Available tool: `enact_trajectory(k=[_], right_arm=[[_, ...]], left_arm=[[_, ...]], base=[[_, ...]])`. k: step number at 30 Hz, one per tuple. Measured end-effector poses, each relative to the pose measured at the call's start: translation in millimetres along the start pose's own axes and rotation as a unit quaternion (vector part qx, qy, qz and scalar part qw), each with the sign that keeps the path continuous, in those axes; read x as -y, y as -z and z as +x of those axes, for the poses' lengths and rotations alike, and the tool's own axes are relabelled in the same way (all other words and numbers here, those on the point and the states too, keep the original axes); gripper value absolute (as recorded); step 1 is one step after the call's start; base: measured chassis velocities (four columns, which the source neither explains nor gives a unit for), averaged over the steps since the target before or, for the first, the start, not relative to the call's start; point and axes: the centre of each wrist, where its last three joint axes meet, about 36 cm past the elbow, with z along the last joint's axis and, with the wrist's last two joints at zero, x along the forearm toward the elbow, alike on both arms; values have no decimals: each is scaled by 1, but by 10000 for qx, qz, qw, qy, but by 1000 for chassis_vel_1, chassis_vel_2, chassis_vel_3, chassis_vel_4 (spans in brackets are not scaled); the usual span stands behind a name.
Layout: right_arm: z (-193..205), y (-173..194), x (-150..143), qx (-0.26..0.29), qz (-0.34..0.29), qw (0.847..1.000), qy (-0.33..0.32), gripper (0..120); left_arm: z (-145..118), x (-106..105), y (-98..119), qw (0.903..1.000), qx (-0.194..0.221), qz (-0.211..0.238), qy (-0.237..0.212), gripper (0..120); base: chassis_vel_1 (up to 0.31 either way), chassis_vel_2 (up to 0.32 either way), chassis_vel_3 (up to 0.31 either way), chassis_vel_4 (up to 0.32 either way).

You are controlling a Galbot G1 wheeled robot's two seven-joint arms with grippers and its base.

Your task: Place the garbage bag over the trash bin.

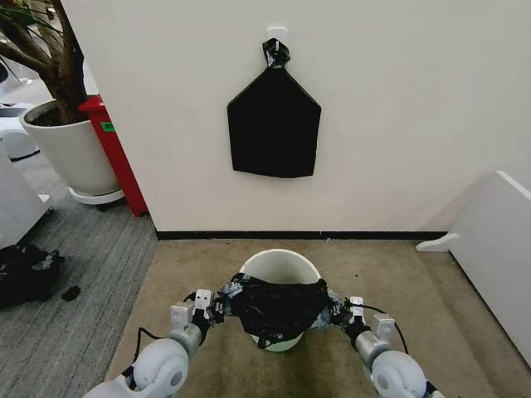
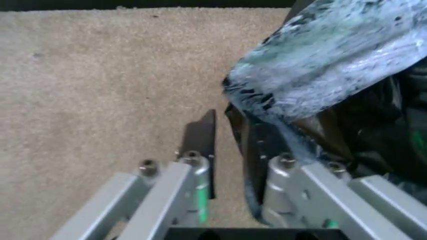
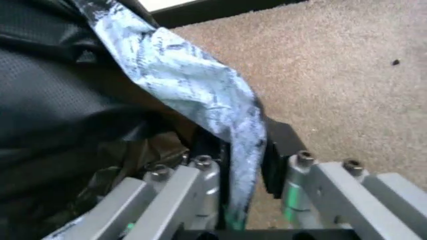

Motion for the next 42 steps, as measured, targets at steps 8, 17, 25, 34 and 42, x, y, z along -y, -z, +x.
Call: enact_trajectory(k=[8, 17, 25, 34, 42], right_arm=[[20, 9, 6, -43, 140, 9999, 38, 41], [31, 15, 3, -15, 161, 9998, 109, 70], [41, 15, 4, -36, 199, 9997, 128, 98], [46, 15, 0, 12, 135, 9998, 119, 100], [51, 12, -5, 5, 90, 9999, 110, 100]], left_arm=[[21, -3, 5, 10000, 41, -56, -39, 51], [33, 0, 7, 9996, 53, -62, -265, 79], [45, -3, 2, 9980, 34, -175, -601, 100], [38, -18, -1, 9968, 161, -315, -724, 100], [18, -37, 10, 9977, 293, -337, -507, 100]], base=[[0, 0, 0, 0], [0, 0, 0, 0], [0, 0, 0, 0], [0, 0, 0, 0], [0, 0, 0, 0]])
